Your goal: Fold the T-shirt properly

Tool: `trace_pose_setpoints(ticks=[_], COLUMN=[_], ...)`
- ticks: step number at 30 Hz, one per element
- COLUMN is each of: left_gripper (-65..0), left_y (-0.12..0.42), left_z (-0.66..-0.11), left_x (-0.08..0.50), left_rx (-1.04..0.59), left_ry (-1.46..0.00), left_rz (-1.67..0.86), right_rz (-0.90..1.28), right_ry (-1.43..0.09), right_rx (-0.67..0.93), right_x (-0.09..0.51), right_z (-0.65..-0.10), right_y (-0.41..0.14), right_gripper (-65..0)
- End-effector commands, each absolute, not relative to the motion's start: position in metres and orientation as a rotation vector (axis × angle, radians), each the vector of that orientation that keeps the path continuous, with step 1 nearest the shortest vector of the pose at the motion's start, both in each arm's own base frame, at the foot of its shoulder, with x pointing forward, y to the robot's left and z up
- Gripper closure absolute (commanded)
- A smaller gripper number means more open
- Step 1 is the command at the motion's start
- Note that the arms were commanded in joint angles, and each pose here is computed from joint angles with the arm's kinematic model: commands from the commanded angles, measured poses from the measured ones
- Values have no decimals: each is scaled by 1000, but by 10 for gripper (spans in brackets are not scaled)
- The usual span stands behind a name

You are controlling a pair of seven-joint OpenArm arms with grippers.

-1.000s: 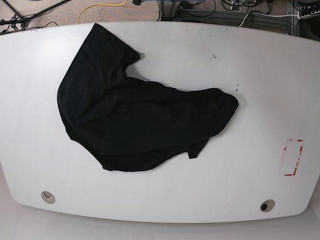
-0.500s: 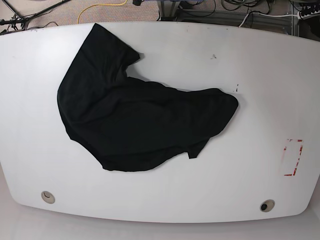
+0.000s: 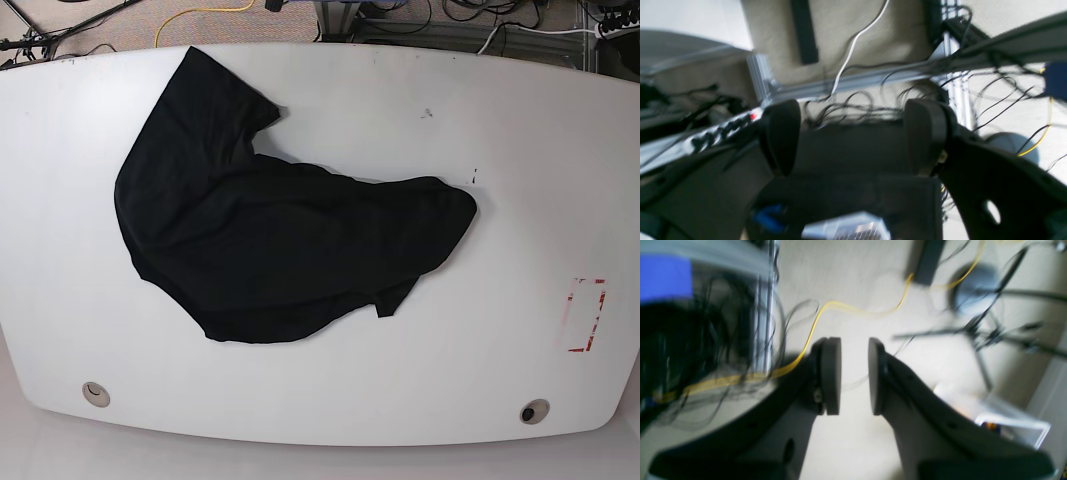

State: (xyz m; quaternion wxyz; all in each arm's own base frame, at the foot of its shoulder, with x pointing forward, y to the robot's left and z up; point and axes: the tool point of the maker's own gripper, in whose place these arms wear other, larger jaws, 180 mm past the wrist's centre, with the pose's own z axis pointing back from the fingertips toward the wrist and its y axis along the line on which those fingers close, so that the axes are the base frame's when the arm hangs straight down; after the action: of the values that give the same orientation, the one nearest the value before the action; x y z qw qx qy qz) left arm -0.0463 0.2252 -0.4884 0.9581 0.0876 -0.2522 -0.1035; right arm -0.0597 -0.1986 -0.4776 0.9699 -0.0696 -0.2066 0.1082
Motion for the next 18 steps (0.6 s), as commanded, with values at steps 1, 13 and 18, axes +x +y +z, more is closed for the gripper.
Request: trace_pose_setpoints(ticks=[1,13,18], left_gripper=[-456,-456,-455], left_y=[232,234,238], left_z=[-476,-436,-423], left_x=[-46,-15,0], left_rx=[196,227,249], left_ry=[-533,-648,-694], left_rz=[-216,-229,-247], right_rz=[234,184,184], right_ry=[-417,-559,-593], right_rx=[-154,-162,-136], right_x=[-59,-16,-9], right_z=[-466,-428,-423], right_y=[-200,-200,-192], right_gripper=[-128,-126,-125])
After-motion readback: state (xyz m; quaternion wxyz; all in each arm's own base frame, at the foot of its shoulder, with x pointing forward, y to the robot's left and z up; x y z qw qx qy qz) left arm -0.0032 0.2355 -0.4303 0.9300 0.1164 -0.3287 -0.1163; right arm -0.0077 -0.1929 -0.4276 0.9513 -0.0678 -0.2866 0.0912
